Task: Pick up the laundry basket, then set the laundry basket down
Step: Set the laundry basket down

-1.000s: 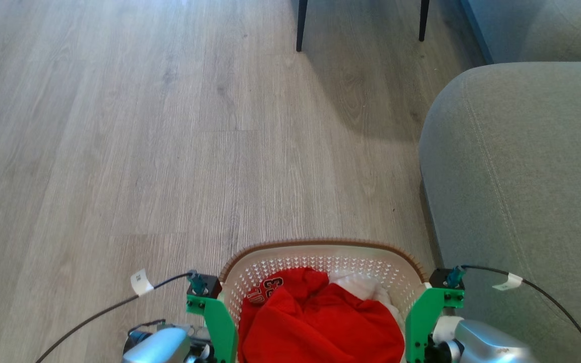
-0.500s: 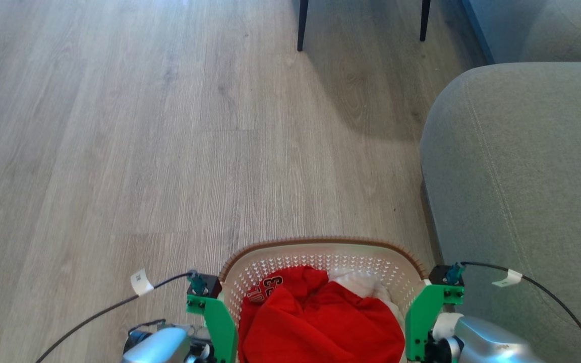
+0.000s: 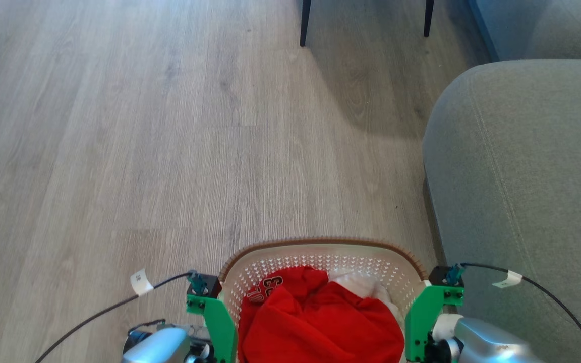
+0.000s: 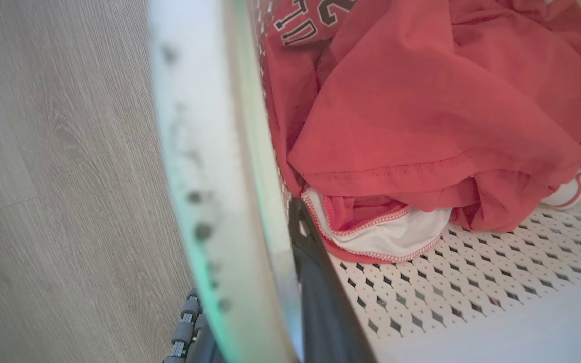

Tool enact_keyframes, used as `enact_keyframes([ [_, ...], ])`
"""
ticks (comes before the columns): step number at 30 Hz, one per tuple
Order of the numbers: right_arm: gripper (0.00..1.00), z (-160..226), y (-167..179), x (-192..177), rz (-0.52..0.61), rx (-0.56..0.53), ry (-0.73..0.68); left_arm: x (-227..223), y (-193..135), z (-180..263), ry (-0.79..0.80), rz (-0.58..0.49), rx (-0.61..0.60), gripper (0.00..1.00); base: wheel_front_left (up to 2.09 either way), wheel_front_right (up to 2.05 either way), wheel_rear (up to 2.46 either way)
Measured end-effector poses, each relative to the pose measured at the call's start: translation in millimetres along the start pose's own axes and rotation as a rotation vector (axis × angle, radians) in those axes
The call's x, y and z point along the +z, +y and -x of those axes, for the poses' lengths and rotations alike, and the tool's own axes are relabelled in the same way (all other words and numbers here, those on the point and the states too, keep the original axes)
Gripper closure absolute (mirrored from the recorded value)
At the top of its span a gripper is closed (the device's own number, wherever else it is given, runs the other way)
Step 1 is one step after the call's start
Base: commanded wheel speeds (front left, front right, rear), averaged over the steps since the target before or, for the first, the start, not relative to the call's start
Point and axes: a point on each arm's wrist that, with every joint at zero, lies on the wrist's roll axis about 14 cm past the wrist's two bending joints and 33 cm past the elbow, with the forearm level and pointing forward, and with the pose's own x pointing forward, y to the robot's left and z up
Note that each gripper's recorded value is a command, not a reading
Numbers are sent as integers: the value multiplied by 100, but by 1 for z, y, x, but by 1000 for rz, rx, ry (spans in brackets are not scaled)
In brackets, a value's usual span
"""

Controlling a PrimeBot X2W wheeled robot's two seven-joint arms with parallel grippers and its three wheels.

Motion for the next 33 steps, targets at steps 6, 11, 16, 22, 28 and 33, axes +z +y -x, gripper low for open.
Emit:
enact_keyframes([
  [6,100,-4,-2,-2,-9,-2,13,-3,0,-4,13,7,-7,100,0,0,0],
  [11,100,-12,-6,2,-10,-5,26,-6,2,-11,27,21,-15,100,0,0,0],
  [16,100,-25,-10,18,-12,-5,14,9,9,-20,20,21,-15,100,0,0,0],
  [22,100,-48,-18,38,-19,-6,-5,27,21,-38,25,15,-13,100,0,0,0],
  [28,100,-78,-28,56,-19,-6,-10,43,34,-61,26,16,-2,100,0,0,0],
  [33,100,-106,-42,72,-25,-8,-20,56,46,-85,34,4,1,100,0,0,0],
])
